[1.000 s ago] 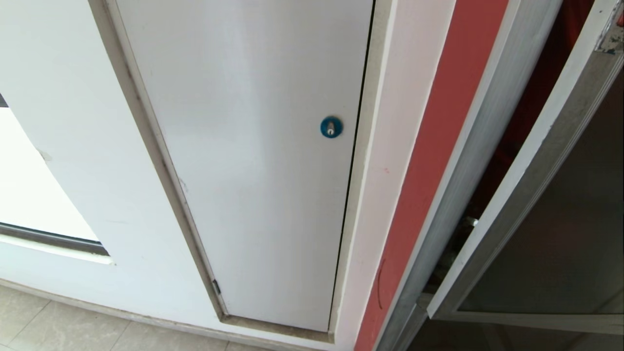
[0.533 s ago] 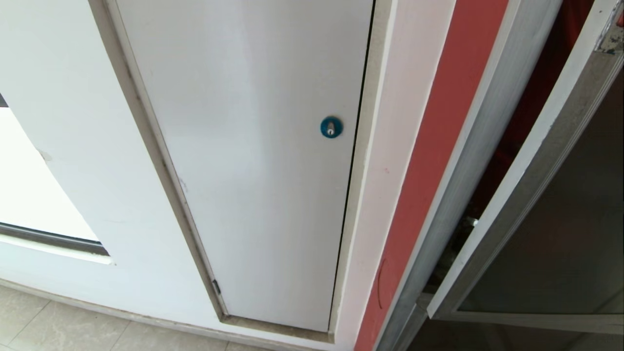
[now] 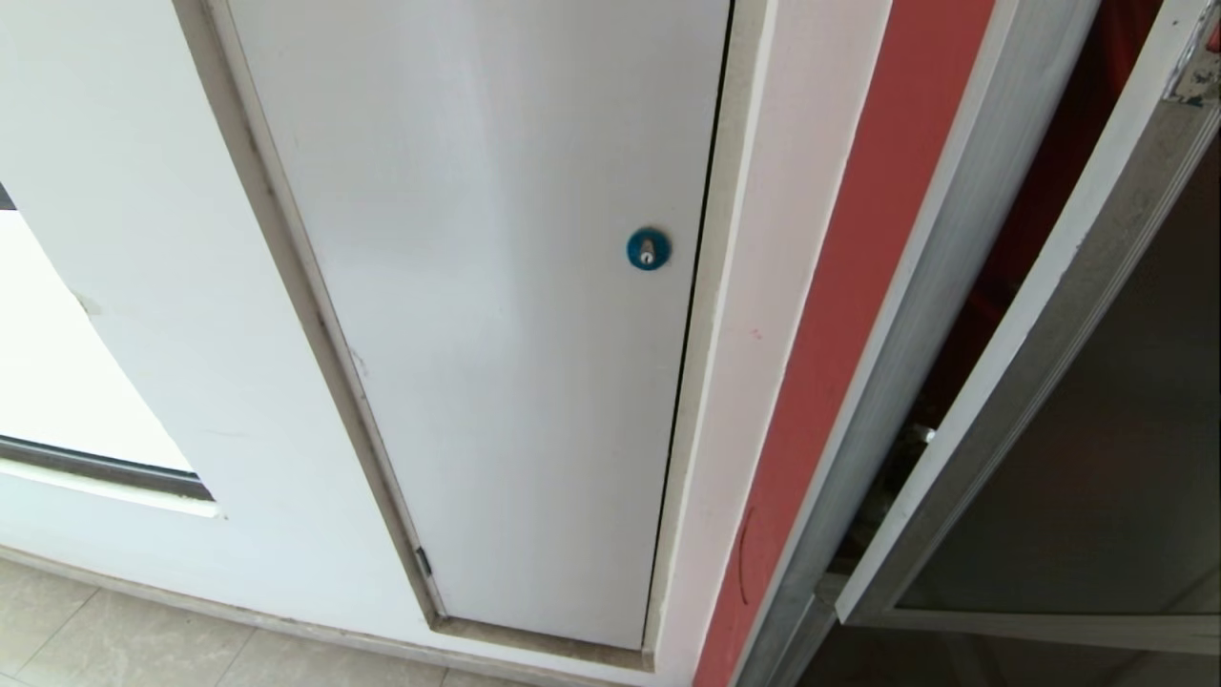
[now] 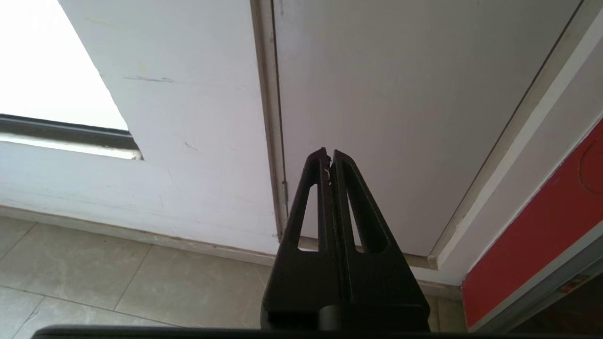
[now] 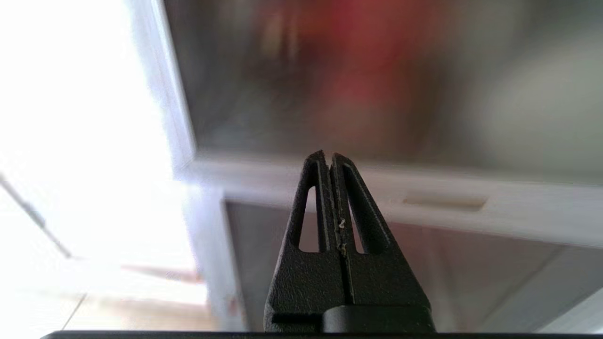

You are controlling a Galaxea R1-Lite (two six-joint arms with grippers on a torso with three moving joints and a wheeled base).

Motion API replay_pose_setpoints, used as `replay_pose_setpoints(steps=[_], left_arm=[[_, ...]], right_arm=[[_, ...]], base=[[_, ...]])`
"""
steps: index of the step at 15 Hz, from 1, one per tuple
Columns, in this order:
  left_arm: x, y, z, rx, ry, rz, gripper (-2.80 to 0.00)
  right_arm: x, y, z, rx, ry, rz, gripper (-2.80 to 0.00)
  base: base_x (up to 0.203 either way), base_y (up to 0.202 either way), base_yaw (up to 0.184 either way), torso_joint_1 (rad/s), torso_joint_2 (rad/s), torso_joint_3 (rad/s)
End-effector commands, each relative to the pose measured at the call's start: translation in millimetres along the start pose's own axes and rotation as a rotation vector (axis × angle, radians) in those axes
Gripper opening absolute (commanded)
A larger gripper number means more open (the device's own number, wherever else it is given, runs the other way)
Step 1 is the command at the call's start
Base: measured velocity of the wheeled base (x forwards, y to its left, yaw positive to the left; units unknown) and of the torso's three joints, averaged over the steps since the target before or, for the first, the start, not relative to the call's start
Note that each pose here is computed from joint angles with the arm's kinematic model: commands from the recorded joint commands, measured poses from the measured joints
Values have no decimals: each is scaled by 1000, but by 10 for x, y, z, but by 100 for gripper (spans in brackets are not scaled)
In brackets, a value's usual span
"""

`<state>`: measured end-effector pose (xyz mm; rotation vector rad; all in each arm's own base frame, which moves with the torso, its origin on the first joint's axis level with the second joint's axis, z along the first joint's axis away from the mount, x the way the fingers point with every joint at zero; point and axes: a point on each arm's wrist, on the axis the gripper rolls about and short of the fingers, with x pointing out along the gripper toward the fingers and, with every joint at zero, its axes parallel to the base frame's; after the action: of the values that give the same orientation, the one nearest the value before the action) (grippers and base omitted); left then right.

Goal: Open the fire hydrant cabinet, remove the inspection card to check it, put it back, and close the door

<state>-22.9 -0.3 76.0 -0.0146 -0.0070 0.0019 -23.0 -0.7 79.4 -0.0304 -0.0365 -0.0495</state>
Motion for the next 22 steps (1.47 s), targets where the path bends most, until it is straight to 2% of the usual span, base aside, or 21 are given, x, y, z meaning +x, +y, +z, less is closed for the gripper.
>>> replay_pose_setpoints(steps=[1,3,8,11,12,14,15,18,22], left_arm=[[1,0,1,-1,1,0,-280],[1,0,1,-1,1,1,-280],[-2,0,15,10,-6,3,-280],[-99,-8,324,1,-103,-14,-280],[-92,-14,418,1,-98,-33,-280],[9,-25,642,-3,-41,-71,-280],[70,-34,794,-7,-22,-104,-280],[322,-89,1168,-27,55,-338,-280],[998,-180,1504,-84,247,-576,-280]], right_arm=[[-12,3,-64,42,83,8,-280],[0,1,-27,68,26,0,-280],[0,1,-29,75,27,0,-280],[0,1,-29,82,26,-2,-280],[0,1,-29,81,26,-2,-280],[0,1,-29,81,26,-2,-280],[0,1,-29,81,26,-2,-280],[0,1,-29,81,26,-2,-280],[0,1,-27,81,25,-2,-280]], base=[[0,0,0,0,0,0],[0,0,0,0,0,0],[0,0,0,0,0,0],[0,0,0,0,0,0],[0,0,0,0,0,0],[0,0,0,0,0,0],[0,0,0,0,0,0],[0,0,0,0,0,0],[0,0,0,0,0,0]])
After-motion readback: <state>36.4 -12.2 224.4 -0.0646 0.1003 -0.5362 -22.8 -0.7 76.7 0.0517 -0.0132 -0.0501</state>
